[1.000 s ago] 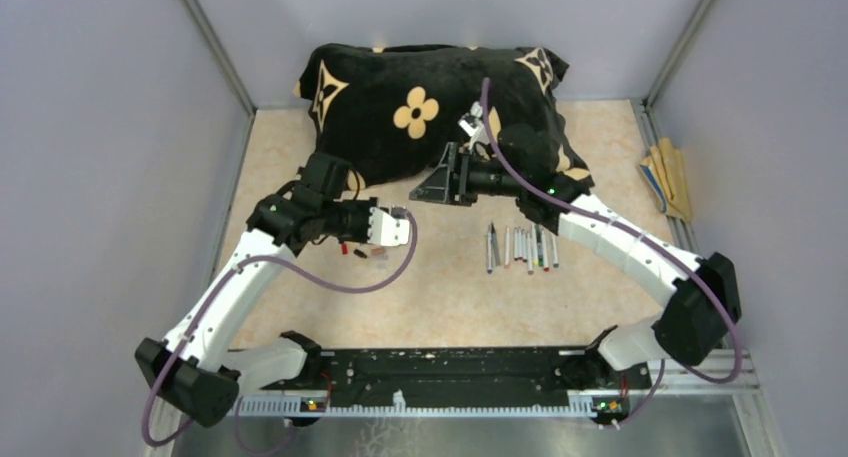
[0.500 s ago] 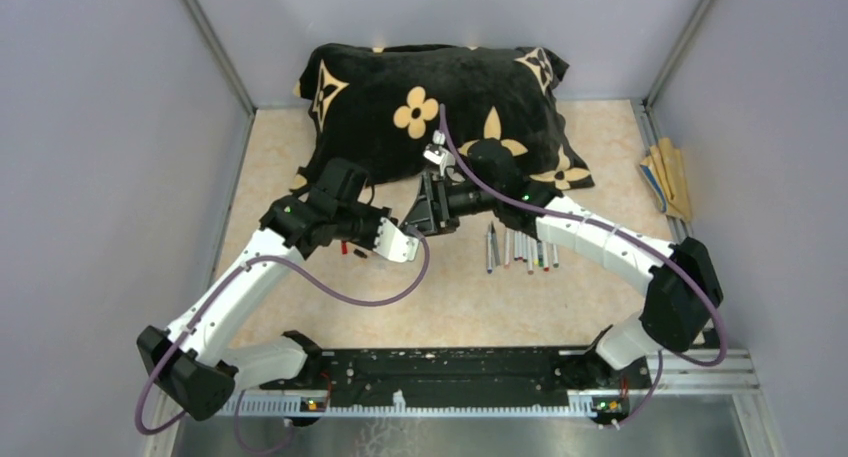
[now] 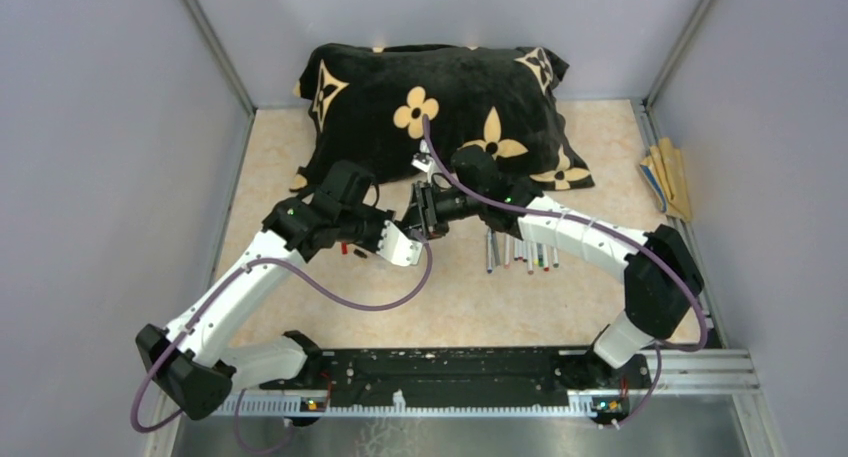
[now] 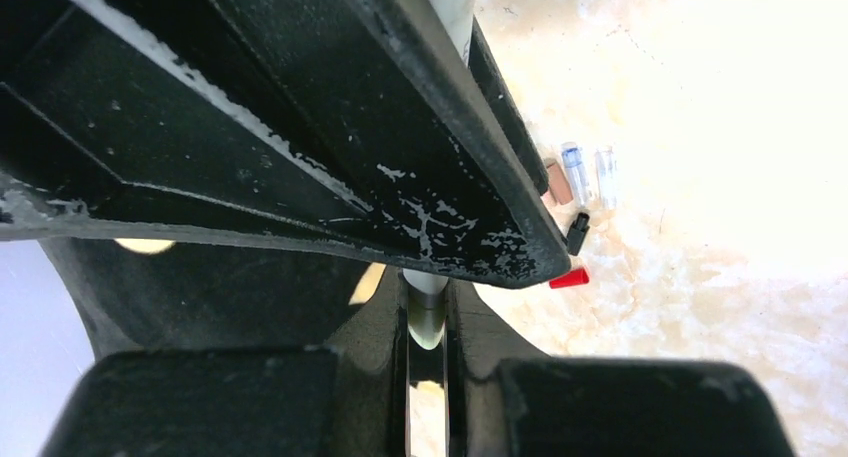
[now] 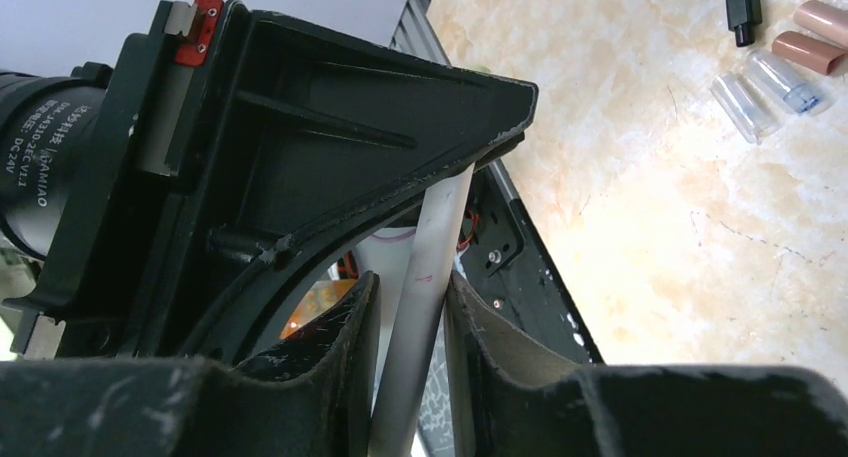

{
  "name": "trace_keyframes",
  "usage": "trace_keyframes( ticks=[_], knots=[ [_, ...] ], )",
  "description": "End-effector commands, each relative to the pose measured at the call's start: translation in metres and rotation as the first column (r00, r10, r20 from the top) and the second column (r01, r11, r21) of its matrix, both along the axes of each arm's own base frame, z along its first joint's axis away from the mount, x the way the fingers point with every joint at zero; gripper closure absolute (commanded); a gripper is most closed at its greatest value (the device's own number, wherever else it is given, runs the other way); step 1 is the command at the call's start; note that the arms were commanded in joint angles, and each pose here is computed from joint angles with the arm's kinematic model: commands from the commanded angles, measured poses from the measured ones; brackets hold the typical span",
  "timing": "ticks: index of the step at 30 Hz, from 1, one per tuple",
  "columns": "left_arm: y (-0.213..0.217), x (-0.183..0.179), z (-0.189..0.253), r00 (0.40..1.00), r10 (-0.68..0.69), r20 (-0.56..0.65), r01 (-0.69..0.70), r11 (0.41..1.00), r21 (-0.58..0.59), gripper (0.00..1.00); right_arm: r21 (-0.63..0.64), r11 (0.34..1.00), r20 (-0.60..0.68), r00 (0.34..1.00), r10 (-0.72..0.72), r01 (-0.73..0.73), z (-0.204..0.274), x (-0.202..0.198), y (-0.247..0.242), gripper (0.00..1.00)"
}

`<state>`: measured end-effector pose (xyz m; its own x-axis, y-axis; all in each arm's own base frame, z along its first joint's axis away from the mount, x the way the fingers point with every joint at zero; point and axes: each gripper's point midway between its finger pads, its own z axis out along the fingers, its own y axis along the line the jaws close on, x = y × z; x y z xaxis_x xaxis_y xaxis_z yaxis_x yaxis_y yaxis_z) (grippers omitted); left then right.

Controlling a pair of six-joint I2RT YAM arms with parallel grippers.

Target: Open the pen caps

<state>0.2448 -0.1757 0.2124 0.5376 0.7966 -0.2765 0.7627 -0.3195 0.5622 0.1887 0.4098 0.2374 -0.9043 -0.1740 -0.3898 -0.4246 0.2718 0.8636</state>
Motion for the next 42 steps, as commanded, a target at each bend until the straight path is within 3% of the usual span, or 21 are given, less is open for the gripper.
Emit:
trace_keyframes(
  ticks=[1, 4, 5, 7, 10, 12, 15, 27, 35, 42],
  knots=[
    [-0.010, -0.006, 0.016, 0.999, -0.038, 0.029, 0.039, 0.999, -0.035, 1.00, 0.073, 0.997, 0.081, 0.997, -0.008, 0.003, 0.028, 0.011, 0.015, 0.75],
    [-0.013, -0.011, 0.015, 0.999, -0.052, 0.016, 0.052, 0.998, -0.044, 1.00, 0.058, 0.998, 0.095, 0.995, -0.014, 0.008, 0.024, 0.013, 0.015, 0.93],
    [-0.014, -0.012, 0.015, 0.998, -0.054, 0.008, 0.055, 0.997, -0.048, 0.93, 0.053, 0.999, 0.104, 0.994, -0.019, 0.014, 0.023, 0.014, 0.014, 1.00],
    [-0.015, -0.015, 0.018, 0.999, -0.033, -0.011, 0.032, 0.997, -0.077, 0.73, 0.044, 0.999, 0.127, 0.992, -0.015, 0.009, 0.022, 0.013, 0.010, 1.00],
    [-0.015, -0.022, 0.019, 0.999, -0.052, -0.015, 0.050, 0.995, -0.092, 0.54, 0.040, 0.999, 0.170, 0.985, 0.014, -0.021, 0.020, 0.007, 0.002, 1.00],
    [-0.014, -0.027, 0.018, 0.998, -0.065, -0.024, 0.063, 0.994, -0.095, 0.45, 0.030, 0.999, 0.194, 0.981, 0.023, -0.029, 0.014, 0.004, -0.008, 1.00],
    [-0.012, -0.034, 0.016, 0.996, -0.081, -0.046, 0.077, 0.993, -0.089, 0.42, 0.051, 0.997, 0.201, 0.979, 0.047, -0.059, 0.007, -0.002, -0.021, 1.00],
    [-0.017, -0.031, 0.016, 0.994, -0.090, -0.066, 0.085, 0.993, -0.086, 0.47, 0.096, 0.985, 0.232, 0.966, 0.117, -0.142, 0.013, -0.016, -0.032, 1.00],
    [-0.018, -0.032, 0.010, 0.992, -0.097, -0.085, 0.090, 0.993, -0.076, 0.74, 0.114, 0.985, 0.224, 0.969, 0.102, -0.130, 0.015, -0.009, -0.025, 1.00],
    [-0.017, -0.033, 0.006, 0.992, -0.100, -0.083, 0.095, 0.993, -0.066, 0.83, 0.121, 0.986, 0.213, 0.973, 0.089, -0.117, 0.010, -0.001, -0.018, 1.00]
  ],
)
